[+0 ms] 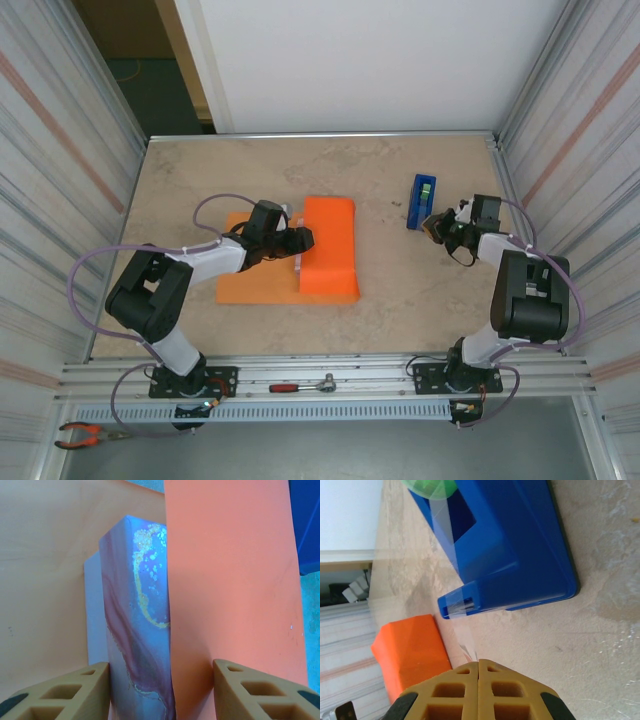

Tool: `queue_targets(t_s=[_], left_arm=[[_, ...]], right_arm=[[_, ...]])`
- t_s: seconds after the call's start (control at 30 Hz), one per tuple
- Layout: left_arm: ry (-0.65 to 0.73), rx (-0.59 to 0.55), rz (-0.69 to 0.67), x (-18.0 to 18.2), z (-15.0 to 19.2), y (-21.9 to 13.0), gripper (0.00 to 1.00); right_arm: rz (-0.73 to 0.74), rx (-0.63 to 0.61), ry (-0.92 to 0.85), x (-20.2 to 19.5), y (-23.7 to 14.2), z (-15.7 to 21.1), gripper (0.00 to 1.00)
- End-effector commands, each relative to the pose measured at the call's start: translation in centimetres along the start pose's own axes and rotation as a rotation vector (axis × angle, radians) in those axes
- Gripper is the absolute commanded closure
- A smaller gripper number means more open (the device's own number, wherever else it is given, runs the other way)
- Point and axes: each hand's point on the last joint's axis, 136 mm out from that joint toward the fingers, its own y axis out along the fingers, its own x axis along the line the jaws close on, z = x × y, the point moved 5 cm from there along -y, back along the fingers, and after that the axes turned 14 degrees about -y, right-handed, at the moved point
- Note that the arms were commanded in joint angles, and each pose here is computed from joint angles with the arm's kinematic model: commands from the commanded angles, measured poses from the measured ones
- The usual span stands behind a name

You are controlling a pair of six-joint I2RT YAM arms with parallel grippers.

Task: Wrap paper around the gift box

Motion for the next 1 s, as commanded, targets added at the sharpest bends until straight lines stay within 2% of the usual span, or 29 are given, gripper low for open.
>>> queue_targets(t_s=[0.0, 0.47, 0.8, 0.83, 0.9, 0.97], left_arm=[[-0.008, 0.069, -0.181, 4.2, 2.5, 0.1, 0.48], [-0.004, 0.068, -0.185, 4.2, 2.5, 0.1, 0.48], [-0.003, 0.068, -0.181, 4.2, 2.5, 0.1, 0.48], [-0.005, 0.067, -0.18, 4.2, 2.5, 0.1, 0.49], [-0.006, 0.067, -0.181, 4.2, 2.4, 0.1, 0.49], [-0.005, 0.066, -0.18, 4.1, 2.4, 0.0, 0.49]], right_arm=[[0.03, 0.041, 0.061, -1.7, 0.6, 1.2, 1.0], [0.01, 0.102, 0.131, -3.3, 4.3, 1.5, 1.0], [0.008, 0.101, 0.116, -3.1, 4.1, 1.6, 1.0], [0.004, 0.098, 0.112, -2.9, 4.0, 1.6, 0.92], [0.0, 0.088, 0.1, -2.6, 3.6, 1.5, 0.68], [0.004, 0.072, 0.085, -2.3, 2.9, 1.4, 0.64]])
